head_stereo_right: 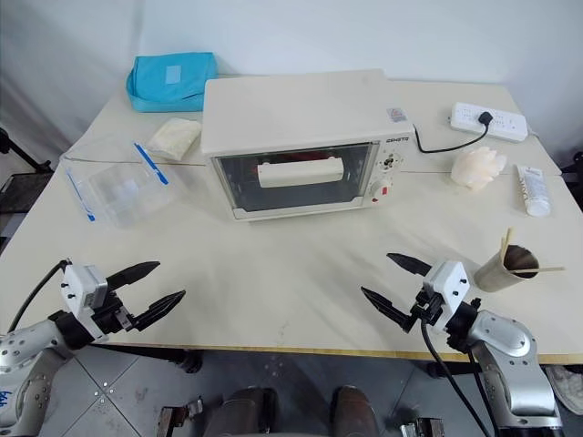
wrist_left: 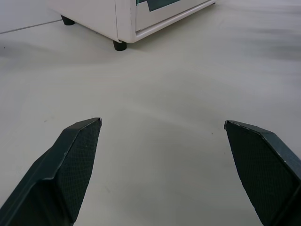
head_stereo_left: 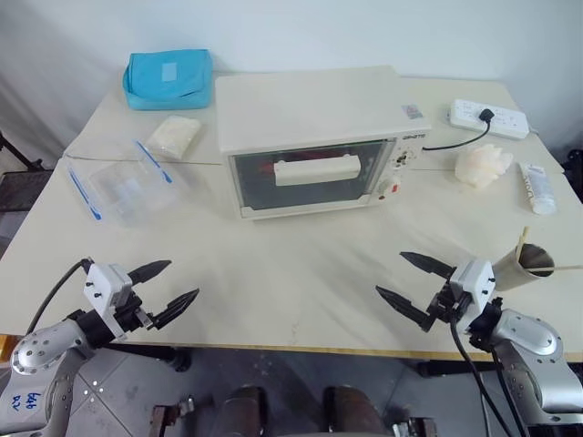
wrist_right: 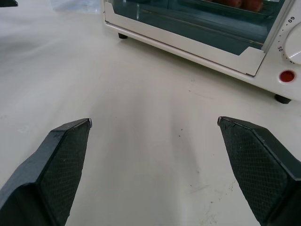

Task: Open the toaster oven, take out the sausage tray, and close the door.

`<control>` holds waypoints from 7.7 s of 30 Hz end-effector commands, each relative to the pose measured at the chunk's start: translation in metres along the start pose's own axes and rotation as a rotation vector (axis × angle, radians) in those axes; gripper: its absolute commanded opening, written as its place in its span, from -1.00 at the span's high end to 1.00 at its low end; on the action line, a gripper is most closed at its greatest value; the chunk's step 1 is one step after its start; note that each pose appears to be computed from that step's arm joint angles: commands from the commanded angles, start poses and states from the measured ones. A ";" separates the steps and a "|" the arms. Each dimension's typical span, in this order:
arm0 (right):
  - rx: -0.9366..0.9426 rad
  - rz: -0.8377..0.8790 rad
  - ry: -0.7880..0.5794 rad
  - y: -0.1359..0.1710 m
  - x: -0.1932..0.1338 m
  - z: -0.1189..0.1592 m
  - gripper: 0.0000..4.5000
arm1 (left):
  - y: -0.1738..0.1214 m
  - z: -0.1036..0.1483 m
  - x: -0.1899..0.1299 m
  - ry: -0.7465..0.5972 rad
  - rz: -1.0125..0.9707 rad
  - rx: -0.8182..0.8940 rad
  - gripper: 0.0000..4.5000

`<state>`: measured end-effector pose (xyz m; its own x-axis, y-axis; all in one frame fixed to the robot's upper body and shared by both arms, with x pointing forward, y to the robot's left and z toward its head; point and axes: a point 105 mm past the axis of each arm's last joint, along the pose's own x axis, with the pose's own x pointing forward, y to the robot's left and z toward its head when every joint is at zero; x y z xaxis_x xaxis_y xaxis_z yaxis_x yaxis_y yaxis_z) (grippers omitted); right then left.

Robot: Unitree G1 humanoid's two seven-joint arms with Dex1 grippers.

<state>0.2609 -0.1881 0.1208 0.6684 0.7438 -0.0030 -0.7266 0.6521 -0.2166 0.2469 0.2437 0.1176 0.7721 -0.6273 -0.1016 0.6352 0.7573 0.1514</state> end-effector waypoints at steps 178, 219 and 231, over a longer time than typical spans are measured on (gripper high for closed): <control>-1.099 -0.218 0.033 -0.025 0.228 0.075 0.13 | -0.025 0.066 0.060 -0.354 -0.163 -0.102 -1.00; -1.267 -0.149 0.006 -0.012 0.230 0.092 0.98 | 0.017 0.112 0.107 -0.492 -0.194 -0.003 -1.00; -1.299 -0.094 0.024 0.006 0.185 0.074 0.98 | 0.020 0.112 0.110 -0.486 -0.213 -0.035 -1.00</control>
<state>0.3798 -0.0380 0.1793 0.7459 0.6661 0.0056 -0.0381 0.0510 -0.9980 0.3420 0.1624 0.2105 0.5243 -0.7897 0.3185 0.7992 0.5855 0.1361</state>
